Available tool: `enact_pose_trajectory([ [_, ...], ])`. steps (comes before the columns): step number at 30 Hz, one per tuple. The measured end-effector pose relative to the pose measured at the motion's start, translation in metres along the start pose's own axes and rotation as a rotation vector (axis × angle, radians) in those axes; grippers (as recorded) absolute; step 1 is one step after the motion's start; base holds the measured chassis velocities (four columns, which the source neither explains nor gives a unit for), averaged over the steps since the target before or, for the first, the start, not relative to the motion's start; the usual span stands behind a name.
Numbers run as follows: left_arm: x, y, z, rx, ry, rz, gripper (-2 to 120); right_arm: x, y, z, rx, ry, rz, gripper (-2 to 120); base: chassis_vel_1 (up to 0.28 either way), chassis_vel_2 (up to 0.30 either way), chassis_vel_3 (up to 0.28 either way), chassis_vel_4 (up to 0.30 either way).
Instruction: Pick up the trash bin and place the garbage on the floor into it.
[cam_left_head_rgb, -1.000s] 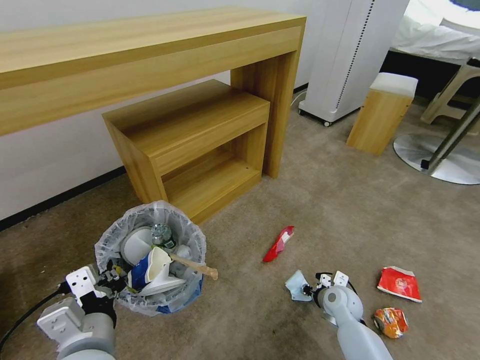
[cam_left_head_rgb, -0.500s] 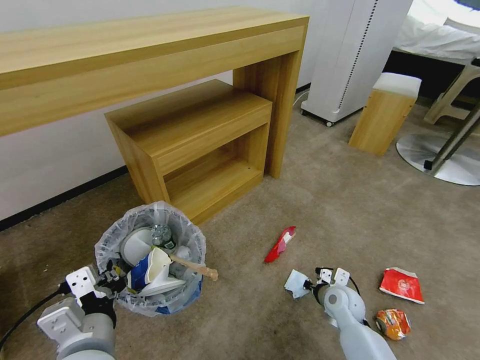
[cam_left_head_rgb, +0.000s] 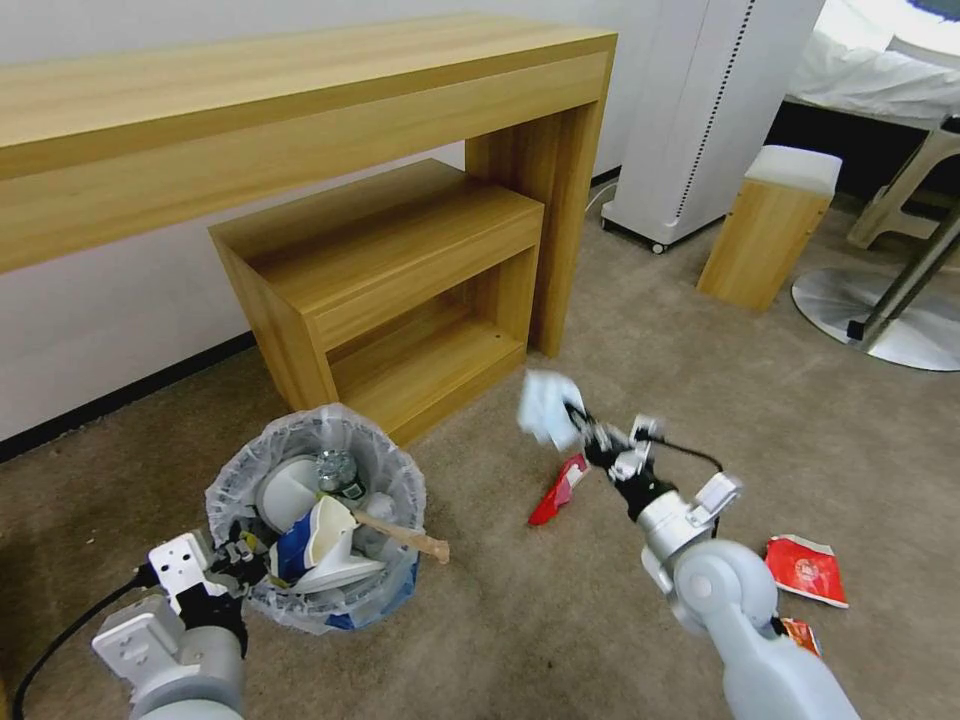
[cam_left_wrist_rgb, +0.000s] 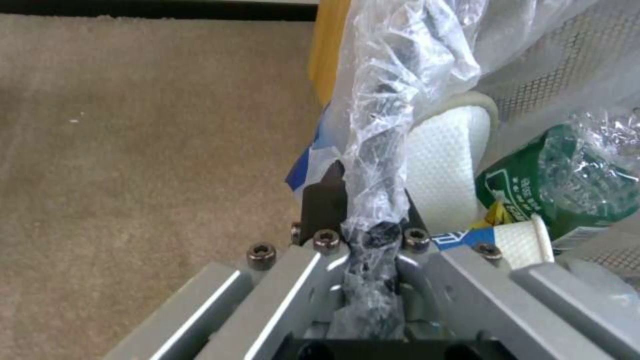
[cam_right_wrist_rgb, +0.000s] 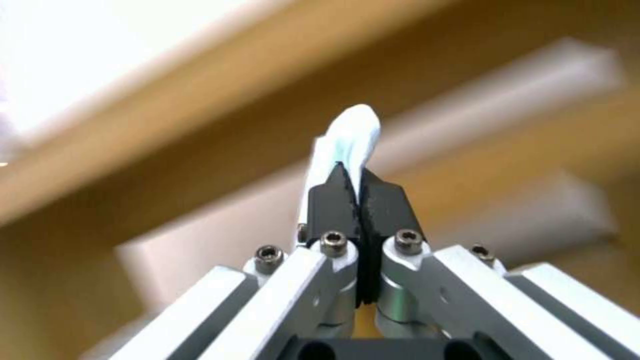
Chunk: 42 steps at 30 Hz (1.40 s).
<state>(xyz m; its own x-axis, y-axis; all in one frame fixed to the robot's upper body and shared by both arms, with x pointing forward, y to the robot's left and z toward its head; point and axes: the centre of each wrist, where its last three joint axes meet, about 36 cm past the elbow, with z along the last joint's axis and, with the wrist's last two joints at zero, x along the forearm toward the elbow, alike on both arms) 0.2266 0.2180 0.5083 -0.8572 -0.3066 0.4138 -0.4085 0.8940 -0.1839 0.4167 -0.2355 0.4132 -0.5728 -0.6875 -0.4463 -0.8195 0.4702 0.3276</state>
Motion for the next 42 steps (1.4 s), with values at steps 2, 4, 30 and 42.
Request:
enact_pose_trajectory([
  [2,0.000,-0.002,0.000,0.003,-0.001,0.005,1,-0.008,-0.003,0.009,-0.006,-0.017,-0.112,0,0.000,0.000,0.000,0.000],
  [4,0.001,-0.004,0.000,0.004,-0.002,0.009,1,-0.017,-0.005,0.019,-0.024,-0.028,-0.197,0,0.000,0.000,0.000,0.000],
  [30,0.001,-0.006,0.002,-0.008,0.001,0.010,1,-0.124,-0.003,0.124,-0.142,0.250,-0.342,13,0.000,0.000,0.000,0.000],
  [42,0.004,-0.006,0.004,-0.019,0.005,0.008,1,-0.106,0.004,0.101,-0.129,0.216,-0.301,57,0.000,0.000,0.000,0.000],
])
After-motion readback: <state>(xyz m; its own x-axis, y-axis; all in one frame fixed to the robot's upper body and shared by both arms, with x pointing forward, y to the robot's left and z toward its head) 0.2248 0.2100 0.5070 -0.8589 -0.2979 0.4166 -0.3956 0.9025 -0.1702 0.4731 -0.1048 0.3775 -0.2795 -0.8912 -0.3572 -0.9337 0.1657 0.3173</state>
